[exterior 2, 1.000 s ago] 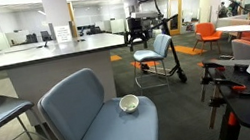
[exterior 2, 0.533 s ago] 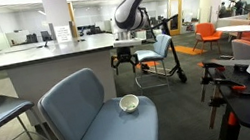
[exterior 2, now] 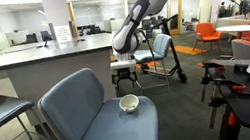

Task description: Pick up the marker in the white bowl and put it on the chair

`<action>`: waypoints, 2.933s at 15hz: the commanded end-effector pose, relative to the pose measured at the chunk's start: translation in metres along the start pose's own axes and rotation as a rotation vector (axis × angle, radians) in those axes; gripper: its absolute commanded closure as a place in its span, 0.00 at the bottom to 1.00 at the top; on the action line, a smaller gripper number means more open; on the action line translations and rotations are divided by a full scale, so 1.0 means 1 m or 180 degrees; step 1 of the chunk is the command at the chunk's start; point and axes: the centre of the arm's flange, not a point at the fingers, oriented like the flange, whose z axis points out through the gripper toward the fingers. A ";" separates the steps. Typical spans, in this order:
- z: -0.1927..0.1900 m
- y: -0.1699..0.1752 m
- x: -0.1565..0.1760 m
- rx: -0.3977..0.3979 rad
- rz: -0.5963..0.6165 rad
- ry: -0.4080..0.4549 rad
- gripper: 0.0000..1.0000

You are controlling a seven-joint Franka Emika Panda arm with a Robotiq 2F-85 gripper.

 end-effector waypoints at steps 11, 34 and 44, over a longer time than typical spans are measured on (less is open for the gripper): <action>0.077 -0.005 0.052 -0.0081 0.0576 -0.0235 0.30; 0.142 -0.016 0.085 -0.0114 0.0890 -0.0515 0.43; 0.139 -0.006 0.086 -0.0091 0.0913 -0.0507 0.95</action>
